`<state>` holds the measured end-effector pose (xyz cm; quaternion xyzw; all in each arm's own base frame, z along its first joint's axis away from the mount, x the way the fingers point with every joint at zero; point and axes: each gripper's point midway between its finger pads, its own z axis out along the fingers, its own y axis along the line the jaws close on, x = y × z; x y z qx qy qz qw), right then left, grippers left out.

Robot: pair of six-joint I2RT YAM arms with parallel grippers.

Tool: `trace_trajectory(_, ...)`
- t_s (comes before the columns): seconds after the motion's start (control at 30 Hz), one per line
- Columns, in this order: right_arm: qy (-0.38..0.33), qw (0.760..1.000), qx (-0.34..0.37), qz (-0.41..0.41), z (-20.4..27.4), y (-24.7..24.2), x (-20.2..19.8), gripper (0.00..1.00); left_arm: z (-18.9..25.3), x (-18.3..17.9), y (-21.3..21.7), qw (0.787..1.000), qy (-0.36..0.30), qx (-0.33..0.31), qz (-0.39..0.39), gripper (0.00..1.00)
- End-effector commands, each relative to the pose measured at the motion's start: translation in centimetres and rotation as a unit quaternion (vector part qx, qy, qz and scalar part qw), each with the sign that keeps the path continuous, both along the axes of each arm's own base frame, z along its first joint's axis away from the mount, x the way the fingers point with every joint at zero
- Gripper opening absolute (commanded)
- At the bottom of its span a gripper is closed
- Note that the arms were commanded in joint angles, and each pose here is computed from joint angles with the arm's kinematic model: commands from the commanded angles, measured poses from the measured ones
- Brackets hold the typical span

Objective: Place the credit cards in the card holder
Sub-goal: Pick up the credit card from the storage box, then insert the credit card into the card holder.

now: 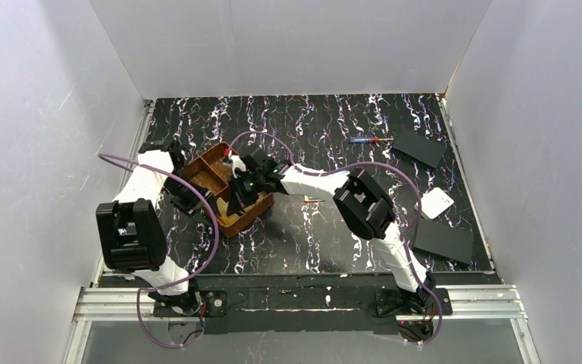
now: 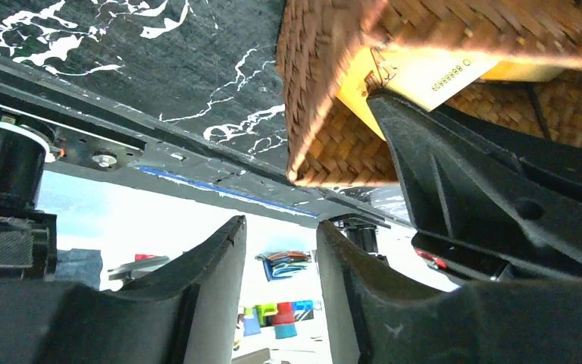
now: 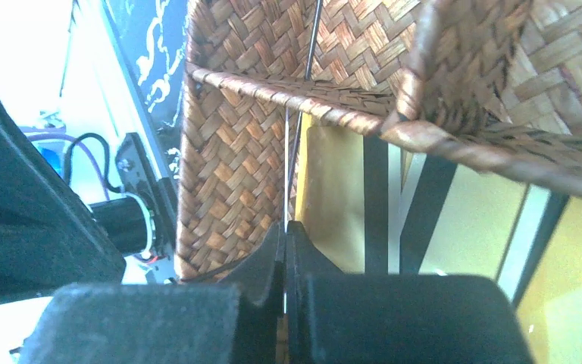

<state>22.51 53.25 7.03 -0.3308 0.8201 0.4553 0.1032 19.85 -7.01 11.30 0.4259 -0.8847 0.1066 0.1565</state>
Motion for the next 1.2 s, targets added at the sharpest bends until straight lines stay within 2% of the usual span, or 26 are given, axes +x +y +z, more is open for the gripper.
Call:
trace_trajectory(0.0,-0.02,0.997,0.073,-0.017,6.6,0.2,1.5,0.01,4.2,-0.3,0.6,0.999,-0.043,-0.003,-0.025,0.42)
trace_trajectory(0.17,-0.009,0.997,0.078,-0.02,9.2,-1.4,1.9,0.01,8.5,1.9,0.5,0.989,-0.132,-0.017,-0.068,0.57)
trace_trajectory(0.3,0.025,0.995,0.075,-0.064,11.8,-4.6,4.3,0.01,12.4,3.7,-0.9,0.968,-0.23,-0.054,-0.085,0.66)
trace_trajectory(0.37,0.065,0.991,0.084,-0.087,13.6,-6.6,5.6,0.01,13.9,4.7,-2.6,0.949,-0.29,-0.076,-0.101,0.71)
trace_trajectory(0.47,0.156,0.972,0.092,-0.147,15.7,-10.2,7.5,0.01,15.0,5.2,-6.5,0.92,-0.357,-0.095,-0.128,0.73)
trace_trajectory(0.57,0.295,0.924,0.109,-0.219,16.5,-14.1,8.8,0.01,15.3,6.4,-10.9,0.896,-0.406,-0.13,-0.126,0.71)
trace_trajectory(0.67,0.353,0.88,0.157,-0.277,17.3,-18.1,10.9,0.01,14.9,7.7,-13.8,0.886,-0.425,-0.143,-0.117,0.69)
trace_trajectory(0.8,0.374,0.856,0.176,-0.311,16.8,-21.4,11.7,0.01,13.9,9.6,-17.1,0.884,-0.423,-0.182,-0.084,0.68)
trace_trajectory(0.9,0.37,0.843,0.217,-0.325,17.5,-22.8,11.7,0.01,13.1,10.8,-20.2,0.879,-0.415,-0.225,-0.067,0.68)
trace_trajectory(1.0,0.371,0.838,0.256,-0.307,18.7,-23.4,10.7,0.01,12.7,12.8,-22.6,0.863,-0.431,-0.259,-0.047,0.68)
trace_trajectory(1.17,0.367,0.829,0.292,-0.304,19.6,-24.6,9.6,0.01,11.8,14.6,-24.9,0.86,-0.417,-0.294,-0.006,0.69)
